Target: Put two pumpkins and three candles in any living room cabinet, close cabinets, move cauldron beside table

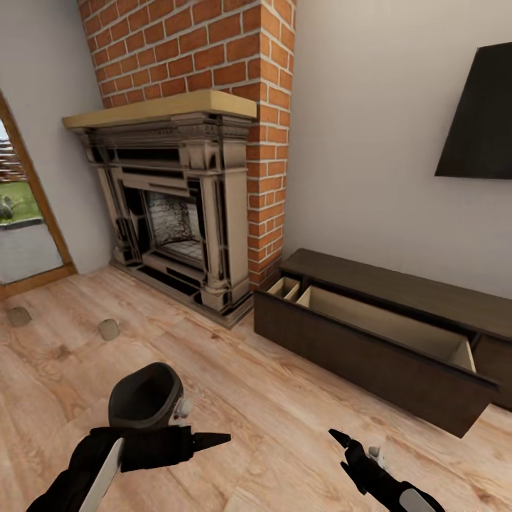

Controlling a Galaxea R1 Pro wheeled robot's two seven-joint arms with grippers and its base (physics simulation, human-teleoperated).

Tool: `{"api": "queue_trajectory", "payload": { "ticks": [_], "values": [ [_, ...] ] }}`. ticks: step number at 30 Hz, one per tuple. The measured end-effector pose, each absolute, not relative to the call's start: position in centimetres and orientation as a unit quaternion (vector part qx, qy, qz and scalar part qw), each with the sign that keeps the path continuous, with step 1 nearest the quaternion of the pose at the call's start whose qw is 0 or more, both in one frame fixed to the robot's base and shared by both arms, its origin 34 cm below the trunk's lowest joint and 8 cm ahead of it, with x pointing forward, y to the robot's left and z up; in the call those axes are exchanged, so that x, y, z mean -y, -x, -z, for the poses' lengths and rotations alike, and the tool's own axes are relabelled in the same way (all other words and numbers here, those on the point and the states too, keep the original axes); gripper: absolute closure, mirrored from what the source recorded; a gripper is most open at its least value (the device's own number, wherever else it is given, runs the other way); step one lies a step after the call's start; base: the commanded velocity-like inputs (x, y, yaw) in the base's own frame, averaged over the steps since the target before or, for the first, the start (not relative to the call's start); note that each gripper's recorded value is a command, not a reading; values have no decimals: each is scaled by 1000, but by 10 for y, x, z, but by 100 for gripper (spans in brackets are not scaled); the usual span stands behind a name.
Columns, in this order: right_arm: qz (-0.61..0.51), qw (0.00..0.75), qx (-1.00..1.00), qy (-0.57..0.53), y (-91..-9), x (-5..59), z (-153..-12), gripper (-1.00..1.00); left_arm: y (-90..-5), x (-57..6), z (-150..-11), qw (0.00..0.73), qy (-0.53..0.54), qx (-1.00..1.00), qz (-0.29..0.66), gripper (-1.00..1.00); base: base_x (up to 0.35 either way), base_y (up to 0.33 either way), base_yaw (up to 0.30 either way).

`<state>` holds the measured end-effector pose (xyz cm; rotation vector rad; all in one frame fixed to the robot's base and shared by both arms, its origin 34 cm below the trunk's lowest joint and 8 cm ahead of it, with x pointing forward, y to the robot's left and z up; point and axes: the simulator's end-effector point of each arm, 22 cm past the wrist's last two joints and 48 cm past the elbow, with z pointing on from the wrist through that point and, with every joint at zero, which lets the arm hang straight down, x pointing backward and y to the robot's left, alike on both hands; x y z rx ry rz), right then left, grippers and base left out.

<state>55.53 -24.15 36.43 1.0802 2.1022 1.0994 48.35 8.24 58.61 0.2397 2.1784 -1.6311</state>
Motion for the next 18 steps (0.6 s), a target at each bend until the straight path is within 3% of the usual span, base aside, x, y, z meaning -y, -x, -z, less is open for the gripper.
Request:
{"api": "queue_trajectory", "payload": {
  "ticks": [7,18],
  "values": [
    [-406,266,-778,-400,-555,242,-364,-100,-483,-82,-587,204,-86,-780,585,-100,-217,0,299],
    [-405,268,-778,-399,-556,243,-364,-100,-484,-83,-587,204,-85,-780,585,-100,-15,0,299]
  ]
}}
